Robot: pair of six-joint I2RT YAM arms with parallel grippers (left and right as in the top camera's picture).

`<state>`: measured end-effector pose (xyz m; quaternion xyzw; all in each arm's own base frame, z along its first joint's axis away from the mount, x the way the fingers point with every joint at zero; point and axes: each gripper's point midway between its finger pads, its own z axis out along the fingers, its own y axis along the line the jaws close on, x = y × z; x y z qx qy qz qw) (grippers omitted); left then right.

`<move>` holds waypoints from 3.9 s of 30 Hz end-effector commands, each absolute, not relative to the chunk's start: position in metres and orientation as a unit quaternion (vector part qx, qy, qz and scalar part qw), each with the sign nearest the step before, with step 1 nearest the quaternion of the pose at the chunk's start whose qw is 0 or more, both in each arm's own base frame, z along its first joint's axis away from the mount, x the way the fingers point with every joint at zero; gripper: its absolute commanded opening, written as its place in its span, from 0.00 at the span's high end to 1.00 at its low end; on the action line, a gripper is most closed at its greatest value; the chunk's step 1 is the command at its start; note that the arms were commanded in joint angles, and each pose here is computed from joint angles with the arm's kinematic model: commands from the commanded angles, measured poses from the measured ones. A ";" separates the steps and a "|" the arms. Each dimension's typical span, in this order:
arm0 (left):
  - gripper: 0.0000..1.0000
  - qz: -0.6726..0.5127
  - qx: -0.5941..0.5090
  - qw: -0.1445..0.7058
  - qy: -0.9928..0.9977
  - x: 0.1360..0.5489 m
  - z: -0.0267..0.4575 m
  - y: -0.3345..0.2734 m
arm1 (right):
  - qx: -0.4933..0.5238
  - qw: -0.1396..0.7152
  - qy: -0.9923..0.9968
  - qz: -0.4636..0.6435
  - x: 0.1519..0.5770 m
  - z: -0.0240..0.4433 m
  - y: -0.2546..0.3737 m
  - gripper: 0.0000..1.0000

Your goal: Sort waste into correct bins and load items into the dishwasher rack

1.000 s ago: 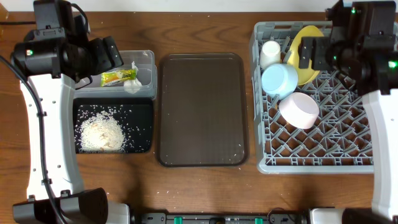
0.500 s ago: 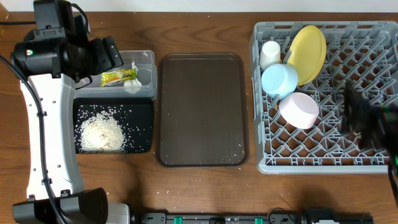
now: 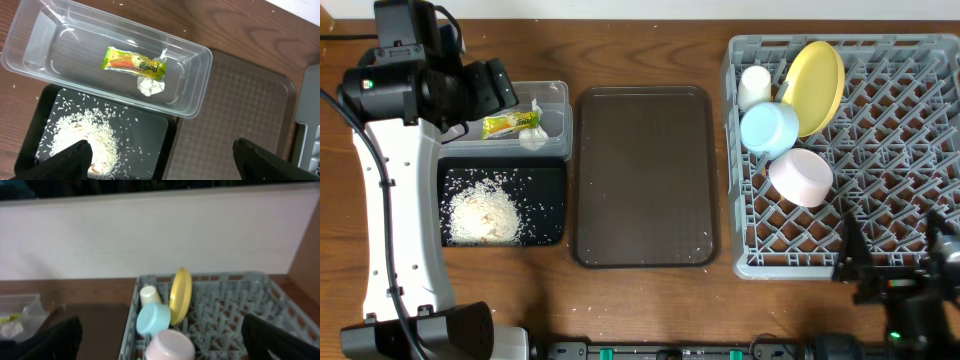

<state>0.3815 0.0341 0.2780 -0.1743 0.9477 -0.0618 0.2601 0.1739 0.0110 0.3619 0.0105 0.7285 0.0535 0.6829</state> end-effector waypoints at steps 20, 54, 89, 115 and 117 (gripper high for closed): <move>0.07 -0.058 -0.183 0.266 0.945 0.382 0.283 0.038 | 0.024 0.732 0.672 0.107 0.243 0.205 0.022 0.01; 0.07 -0.058 -0.183 0.266 0.945 0.382 0.283 0.038 | 0.031 0.674 0.732 0.101 0.245 0.157 0.022 0.01; 0.07 -0.087 -0.132 0.467 0.870 0.156 0.274 -0.004 | 0.031 0.674 0.732 0.101 0.245 0.157 0.022 0.01; 0.07 -0.185 -0.093 0.733 0.648 0.225 0.261 -0.016 | 0.031 0.674 0.732 0.101 0.245 0.157 0.022 0.01; 0.07 -0.185 -0.093 0.733 0.648 0.225 0.261 -0.016 | 0.031 0.674 0.732 0.101 0.245 0.157 0.022 0.01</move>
